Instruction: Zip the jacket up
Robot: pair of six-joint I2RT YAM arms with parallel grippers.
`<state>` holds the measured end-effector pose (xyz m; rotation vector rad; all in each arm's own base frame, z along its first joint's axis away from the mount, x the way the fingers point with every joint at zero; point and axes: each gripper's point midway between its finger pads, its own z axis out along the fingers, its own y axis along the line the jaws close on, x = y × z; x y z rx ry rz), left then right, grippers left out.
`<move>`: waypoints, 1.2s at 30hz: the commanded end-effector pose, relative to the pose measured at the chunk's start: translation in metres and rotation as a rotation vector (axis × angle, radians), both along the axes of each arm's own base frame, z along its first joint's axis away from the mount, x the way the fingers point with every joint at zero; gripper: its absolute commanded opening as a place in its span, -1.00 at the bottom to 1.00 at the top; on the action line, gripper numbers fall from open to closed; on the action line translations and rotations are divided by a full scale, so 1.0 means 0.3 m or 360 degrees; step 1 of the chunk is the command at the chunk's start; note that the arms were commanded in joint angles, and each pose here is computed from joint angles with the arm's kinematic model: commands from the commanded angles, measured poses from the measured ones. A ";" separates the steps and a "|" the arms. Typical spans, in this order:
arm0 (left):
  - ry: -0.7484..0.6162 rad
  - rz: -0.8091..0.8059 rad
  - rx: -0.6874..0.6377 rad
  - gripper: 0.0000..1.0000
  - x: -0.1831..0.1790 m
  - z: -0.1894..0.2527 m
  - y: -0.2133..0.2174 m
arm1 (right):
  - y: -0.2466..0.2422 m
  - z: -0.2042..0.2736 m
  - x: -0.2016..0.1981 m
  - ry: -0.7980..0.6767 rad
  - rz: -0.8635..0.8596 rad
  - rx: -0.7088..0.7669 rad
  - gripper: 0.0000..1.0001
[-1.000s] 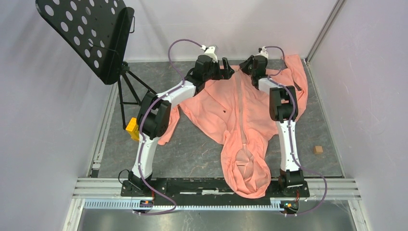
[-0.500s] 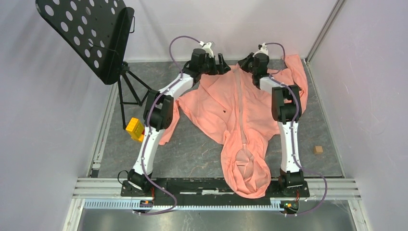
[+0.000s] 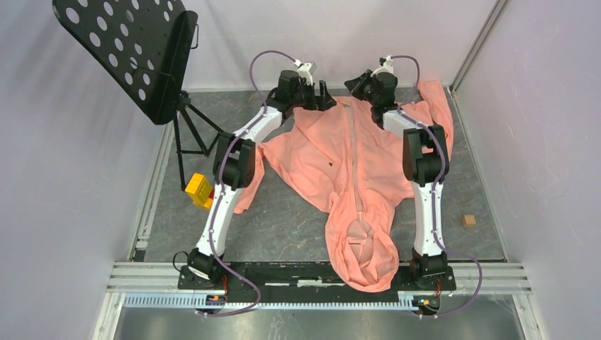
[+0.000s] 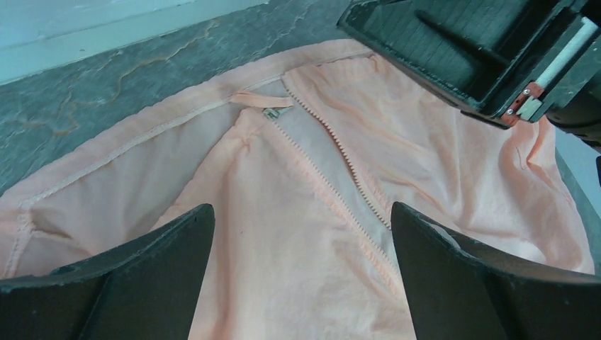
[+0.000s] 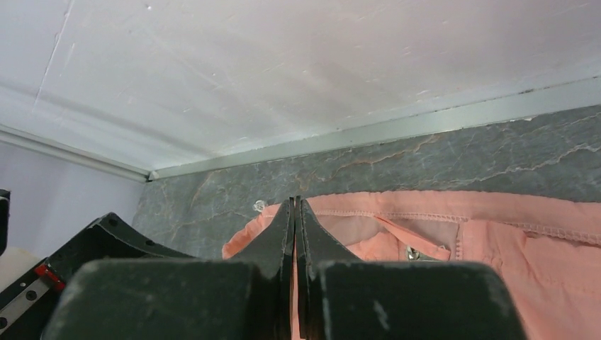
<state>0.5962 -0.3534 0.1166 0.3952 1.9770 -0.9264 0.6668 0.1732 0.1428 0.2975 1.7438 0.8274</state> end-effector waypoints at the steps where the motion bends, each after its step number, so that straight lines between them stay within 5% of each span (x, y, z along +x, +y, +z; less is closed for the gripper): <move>1: -0.0231 -0.0058 -0.0031 0.99 0.043 0.097 -0.034 | 0.013 0.179 -0.028 -0.0135 0.0018 0.0029 -0.99; 4: -0.0186 0.0013 -0.0034 0.95 0.058 0.090 -0.019 | -0.005 0.154 -0.017 -0.0163 -0.0009 -0.0124 -0.98; 7: -0.0145 0.0060 -0.0036 0.94 0.054 0.095 -0.004 | -0.028 0.071 0.016 -0.0092 -0.0052 -0.0328 -0.55; 15: -0.0009 0.0138 -0.0097 0.96 -0.008 0.094 0.025 | -0.024 -0.035 0.051 -0.0171 0.0128 -0.0784 0.01; 24: 0.0046 0.0165 -0.0182 0.96 -0.039 0.116 0.028 | -0.017 -0.150 0.074 -0.0077 0.0110 -0.1009 0.14; 36: 0.0003 0.0130 -0.0272 0.95 -0.070 0.168 0.020 | -0.011 -0.290 0.067 0.0105 0.0032 -0.1046 -0.07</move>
